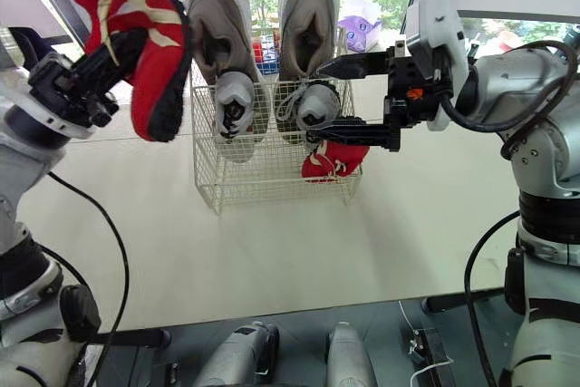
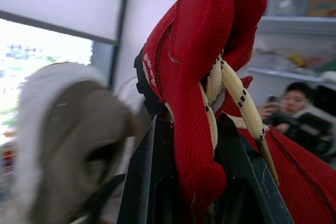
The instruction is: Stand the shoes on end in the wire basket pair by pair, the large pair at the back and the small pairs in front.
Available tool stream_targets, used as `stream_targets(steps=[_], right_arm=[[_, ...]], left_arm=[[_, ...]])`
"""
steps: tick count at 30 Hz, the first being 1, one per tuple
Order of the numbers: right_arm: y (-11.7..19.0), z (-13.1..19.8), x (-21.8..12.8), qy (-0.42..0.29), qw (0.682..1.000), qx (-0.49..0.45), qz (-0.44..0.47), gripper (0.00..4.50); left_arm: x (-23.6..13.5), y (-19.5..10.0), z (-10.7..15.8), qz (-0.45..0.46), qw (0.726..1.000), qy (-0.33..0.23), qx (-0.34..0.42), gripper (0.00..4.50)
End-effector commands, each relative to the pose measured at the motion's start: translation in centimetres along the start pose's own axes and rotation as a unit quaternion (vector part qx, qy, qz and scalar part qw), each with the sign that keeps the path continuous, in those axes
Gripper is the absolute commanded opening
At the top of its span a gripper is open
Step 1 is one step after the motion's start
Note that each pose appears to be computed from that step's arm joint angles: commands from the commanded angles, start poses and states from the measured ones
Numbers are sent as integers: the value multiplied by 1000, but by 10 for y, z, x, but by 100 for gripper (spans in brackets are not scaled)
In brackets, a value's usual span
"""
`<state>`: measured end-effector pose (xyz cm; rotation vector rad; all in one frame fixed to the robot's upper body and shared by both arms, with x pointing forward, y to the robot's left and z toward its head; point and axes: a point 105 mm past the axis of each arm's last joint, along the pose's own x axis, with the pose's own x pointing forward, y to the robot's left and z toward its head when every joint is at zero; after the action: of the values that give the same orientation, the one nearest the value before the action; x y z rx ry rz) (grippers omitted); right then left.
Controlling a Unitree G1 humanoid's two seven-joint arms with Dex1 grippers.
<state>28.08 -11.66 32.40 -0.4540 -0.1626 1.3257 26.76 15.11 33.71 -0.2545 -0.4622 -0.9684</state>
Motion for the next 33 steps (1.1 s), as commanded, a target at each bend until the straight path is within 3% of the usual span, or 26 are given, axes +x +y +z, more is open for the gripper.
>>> stream_targets(steps=[1,5,8,12,21,27,33], right_arm=[[0,15,-3,-4,999,-34,-4,450],[1,17,-2,1,999,-33,-2,450],[1,18,0,1,1000,-29,0,450],[0,18,4,2,999,-33,5,450],[-2,23,9,6,999,-45,18,450],[0,23,10,12,999,-44,28,450],[-2,25,12,14,999,-45,27,450]], left_arm=[[11,-15,-15,-23,999,9,45,24],[15,-8,-38,7,986,11,167,24],[12,9,-44,100,964,-20,247,24],[9,-1,-60,113,927,-26,356,24],[-2,-9,-94,141,885,-42,442,24],[-11,-4,-125,180,828,-19,531,24],[-16,-7,-152,191,826,-9,531,24]])
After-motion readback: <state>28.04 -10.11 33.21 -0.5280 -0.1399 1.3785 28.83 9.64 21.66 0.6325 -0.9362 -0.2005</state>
